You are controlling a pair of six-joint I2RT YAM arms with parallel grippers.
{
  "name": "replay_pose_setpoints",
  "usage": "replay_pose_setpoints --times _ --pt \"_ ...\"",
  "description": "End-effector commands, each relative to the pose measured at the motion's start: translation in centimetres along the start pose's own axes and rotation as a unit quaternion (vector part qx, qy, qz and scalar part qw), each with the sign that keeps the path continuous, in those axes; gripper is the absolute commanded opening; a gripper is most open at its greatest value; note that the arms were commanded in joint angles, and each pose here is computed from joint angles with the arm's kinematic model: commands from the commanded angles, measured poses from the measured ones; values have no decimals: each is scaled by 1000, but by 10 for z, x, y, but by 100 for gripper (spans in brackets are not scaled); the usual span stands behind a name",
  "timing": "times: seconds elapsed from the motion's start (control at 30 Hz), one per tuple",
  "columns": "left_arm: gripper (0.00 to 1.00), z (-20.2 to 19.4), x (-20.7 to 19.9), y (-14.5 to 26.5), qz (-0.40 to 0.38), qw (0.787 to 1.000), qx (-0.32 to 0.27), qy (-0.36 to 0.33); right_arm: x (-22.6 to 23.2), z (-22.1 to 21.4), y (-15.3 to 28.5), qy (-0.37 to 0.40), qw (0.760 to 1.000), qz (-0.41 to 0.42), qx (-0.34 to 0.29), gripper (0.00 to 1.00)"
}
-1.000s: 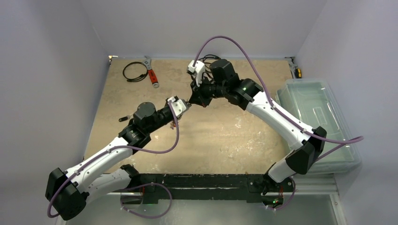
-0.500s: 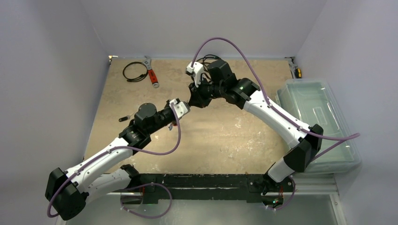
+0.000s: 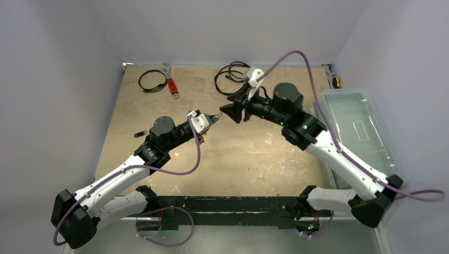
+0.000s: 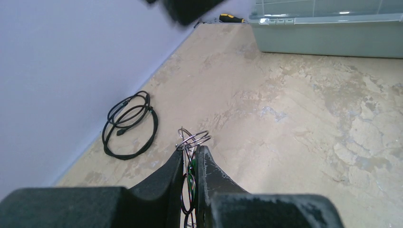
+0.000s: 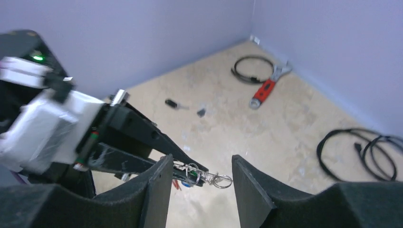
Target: Put the keys on the keyring
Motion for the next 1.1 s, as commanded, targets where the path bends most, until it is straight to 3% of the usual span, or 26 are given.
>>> replay_pose_setpoints --times 0.0,0.13,0.57,0.7,1.07 --pt "0 25 0 -4 -8 998 -60 5 4 33 31 43 983 -28 -178 53" --pt "0 26 -1 -7 -19 998 -62 25 5 22 44 54 968 -54 -240 56" --pt "0 34 -4 -13 -30 994 -65 83 8 -7 48 88 952 -56 -289 58" --pt "0 37 -6 -16 -52 992 -57 97 11 -11 54 139 941 -46 -305 58" --pt "0 40 -12 -17 -86 988 -68 108 19 -26 57 203 958 33 -200 56"
Point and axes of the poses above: each gripper's point midway between its finger pads, its own y axis back along the fingers, its own x axis along the line the jaws close on, z = x × y, the point moved 10 cm from there along y, back along the fingers, and after that the axes turned 7 degrees about y, right-handed, at the moved point
